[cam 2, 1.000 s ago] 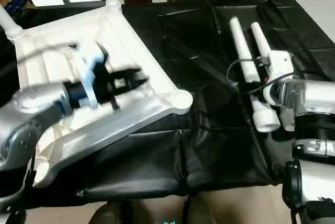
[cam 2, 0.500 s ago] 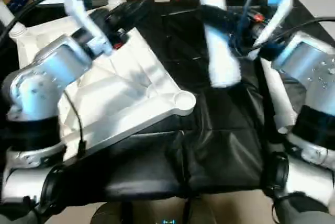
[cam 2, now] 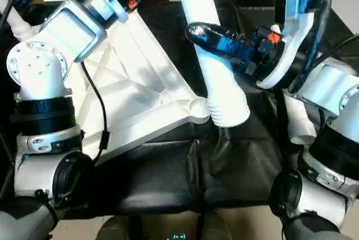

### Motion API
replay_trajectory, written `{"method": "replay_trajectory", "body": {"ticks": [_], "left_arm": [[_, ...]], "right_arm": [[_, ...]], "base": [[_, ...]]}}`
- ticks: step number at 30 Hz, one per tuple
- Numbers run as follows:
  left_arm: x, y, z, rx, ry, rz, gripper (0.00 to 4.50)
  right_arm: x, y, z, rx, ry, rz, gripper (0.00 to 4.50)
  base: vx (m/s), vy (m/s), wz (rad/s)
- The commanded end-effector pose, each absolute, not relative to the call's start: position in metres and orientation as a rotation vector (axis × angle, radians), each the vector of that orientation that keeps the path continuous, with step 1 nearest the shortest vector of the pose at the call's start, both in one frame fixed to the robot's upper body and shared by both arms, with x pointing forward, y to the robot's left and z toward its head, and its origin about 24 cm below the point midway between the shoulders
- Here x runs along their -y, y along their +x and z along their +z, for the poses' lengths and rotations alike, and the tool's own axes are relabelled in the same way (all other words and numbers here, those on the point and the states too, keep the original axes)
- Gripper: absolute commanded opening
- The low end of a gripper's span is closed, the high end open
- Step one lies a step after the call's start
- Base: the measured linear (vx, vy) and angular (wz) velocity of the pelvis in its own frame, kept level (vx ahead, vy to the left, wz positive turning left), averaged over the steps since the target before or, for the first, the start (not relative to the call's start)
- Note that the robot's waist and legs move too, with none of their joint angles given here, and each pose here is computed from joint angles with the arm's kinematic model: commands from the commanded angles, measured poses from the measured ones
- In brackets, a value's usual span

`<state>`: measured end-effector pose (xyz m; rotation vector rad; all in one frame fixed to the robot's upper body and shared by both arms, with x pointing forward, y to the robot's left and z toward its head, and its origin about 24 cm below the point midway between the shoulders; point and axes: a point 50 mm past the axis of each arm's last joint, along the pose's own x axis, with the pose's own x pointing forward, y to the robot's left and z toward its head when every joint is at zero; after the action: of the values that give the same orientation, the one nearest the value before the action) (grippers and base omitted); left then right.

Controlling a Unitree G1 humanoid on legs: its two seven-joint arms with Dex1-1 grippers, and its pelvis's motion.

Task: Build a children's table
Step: Pick table leg

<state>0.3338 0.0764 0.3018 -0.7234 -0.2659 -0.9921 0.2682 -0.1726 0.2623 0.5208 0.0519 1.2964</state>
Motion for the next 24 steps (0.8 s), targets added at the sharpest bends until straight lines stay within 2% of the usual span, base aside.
{"method": "replay_trajectory", "body": {"ticks": [1, 2, 6, 15, 19, 24], "left_arm": [[-0.075, 0.325, 0.317, 0.310, -0.765, -1.079, 4.20], [-0.075, 0.325, 0.317, 0.310, -0.765, -1.079, 4.39], [-0.072, 0.319, 0.320, 0.298, -0.811, -1.163, 4.50], [-0.069, 0.308, 0.320, 0.277, -0.925, -1.373, 4.50], [-0.075, 0.303, 0.321, 0.299, -0.991, -1.455, 4.50], [-0.079, 0.306, 0.317, 0.293, -0.950, -1.435, 4.50]], "right_arm": [[0.173, 0.261, 0.263, -0.055, 0.512, 1.317, 1.82], [0.173, 0.261, 0.263, -0.055, 0.512, 1.317, 1.82], [0.173, 0.257, 0.259, -0.094, 0.517, 1.342, 1.82], [0.164, 0.249, 0.246, -0.153, 0.525, 1.397, 1.81], [0.163, 0.250, 0.248, -0.133, 0.529, 1.380, 1.81], [0.165, 0.250, 0.253, -0.101, 0.530, 1.373, 1.81]], "base": [[0.000, 0.000, 0.00], [0.000, 0.000, 0.00], [0.000, 0.000, 0.00], [0.000, 0.000, 0.00], [0.000, 0.000, 0.00], [0.000, 0.000, 0.00]]}}
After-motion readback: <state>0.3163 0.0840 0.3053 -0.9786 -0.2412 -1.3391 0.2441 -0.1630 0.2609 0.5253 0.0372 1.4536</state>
